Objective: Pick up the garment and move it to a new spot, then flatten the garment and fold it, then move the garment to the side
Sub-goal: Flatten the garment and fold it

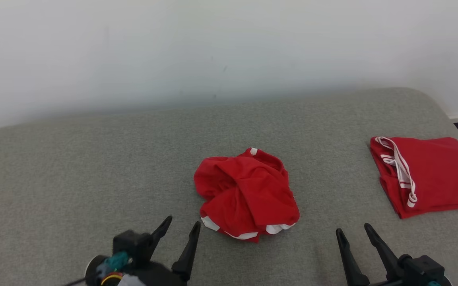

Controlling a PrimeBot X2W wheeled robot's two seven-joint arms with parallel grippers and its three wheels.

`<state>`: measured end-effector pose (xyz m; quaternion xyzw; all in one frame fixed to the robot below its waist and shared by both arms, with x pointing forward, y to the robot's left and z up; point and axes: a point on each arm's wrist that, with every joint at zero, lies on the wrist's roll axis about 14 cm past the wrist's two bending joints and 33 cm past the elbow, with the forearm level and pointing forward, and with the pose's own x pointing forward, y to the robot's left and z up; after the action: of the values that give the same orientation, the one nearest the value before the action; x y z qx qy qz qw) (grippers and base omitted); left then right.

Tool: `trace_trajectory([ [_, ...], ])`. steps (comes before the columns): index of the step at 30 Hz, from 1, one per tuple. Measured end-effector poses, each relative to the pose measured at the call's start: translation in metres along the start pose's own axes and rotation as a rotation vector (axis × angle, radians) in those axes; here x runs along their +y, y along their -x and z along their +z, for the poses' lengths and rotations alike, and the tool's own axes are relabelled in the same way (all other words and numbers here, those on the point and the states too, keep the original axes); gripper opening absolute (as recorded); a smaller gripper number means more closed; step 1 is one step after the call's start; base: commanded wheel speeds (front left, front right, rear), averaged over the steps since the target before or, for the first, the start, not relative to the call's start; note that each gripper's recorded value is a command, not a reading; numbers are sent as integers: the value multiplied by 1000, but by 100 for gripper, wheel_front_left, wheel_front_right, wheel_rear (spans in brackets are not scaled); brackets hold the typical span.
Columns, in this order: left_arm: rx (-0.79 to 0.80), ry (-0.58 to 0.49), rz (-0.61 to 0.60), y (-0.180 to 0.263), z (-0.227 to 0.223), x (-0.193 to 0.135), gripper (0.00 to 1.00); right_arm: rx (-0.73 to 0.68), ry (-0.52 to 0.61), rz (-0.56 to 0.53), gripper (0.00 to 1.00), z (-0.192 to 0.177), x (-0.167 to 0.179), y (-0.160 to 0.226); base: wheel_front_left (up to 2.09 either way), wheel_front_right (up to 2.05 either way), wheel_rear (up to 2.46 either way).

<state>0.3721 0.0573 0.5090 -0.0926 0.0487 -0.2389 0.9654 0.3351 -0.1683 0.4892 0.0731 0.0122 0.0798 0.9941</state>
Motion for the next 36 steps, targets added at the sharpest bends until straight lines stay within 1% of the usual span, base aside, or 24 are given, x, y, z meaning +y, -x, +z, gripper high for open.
trace_trajectory([
  [3, 135, 18, -84, -26, -5, -22, 100, 5, -8, -17, 100, -2, -3, 5, 0, 0, 0],
  [6, 264, 30, -113, -45, -15, -34, 100, 4, -17, -34, 100, -3, -5, 9, 0, 0, 0],
  [8, 310, 64, -122, -56, -18, -41, 100, 2, -23, -49, 100, -4, -7, 13, 0, 0, 0],
  [11, 345, 113, -133, -71, -20, -51, 100, -6, -29, -80, 100, -3, -14, 17, 0, 0, 0],
  [15, 369, 132, -131, -85, -25, -57, 100, -5, -32, -118, 100, -5, -23, 25, 0, 0, 0],
  [18, 407, 186, -159, -98, -32, -72, 100, -8, -33, -164, 100, -5, -34, 32, 0, 0, 0],
  [21, 421, 199, -172, -108, -35, -80, 100, 0, -39, -194, 100, -8, -40, 38, 0, 0, 0],
  [22, 425, 211, -169, -110, -37, -81, 75, 4, -41, -202, 100, -10, -42, 40, 0, 0, 0],
  [23, 428, 220, -174, -113, -38, -82, 24, 7, -41, -210, 100, -11, -44, 41, 0, 0, 0],
  [24, 416, 226, -173, -116, -37, -83, 0, 7, -40, -215, 100, -11, -45, 41, 0, 0, 0],
  [26, 397, 234, -187, -121, -33, -86, 0, 11, -41, -226, 100, -13, -48, 42, 0, 0, 0],
  [29, 313, 309, -234, -130, -11, -93, 0, 18, -42, -231, 100, -15, -50, 40, 0, 0, 0],
  [34, 109, 482, -414, -131, 57, -135, 0, 9, -41, -201, 100, -13, -43, 32, 0, 0, 0],
  [36, 4, 582, -491, -126, 92, -150, 0, 9, -41, -190, 100, -13, -41, 30, 0, 0, 0],
])
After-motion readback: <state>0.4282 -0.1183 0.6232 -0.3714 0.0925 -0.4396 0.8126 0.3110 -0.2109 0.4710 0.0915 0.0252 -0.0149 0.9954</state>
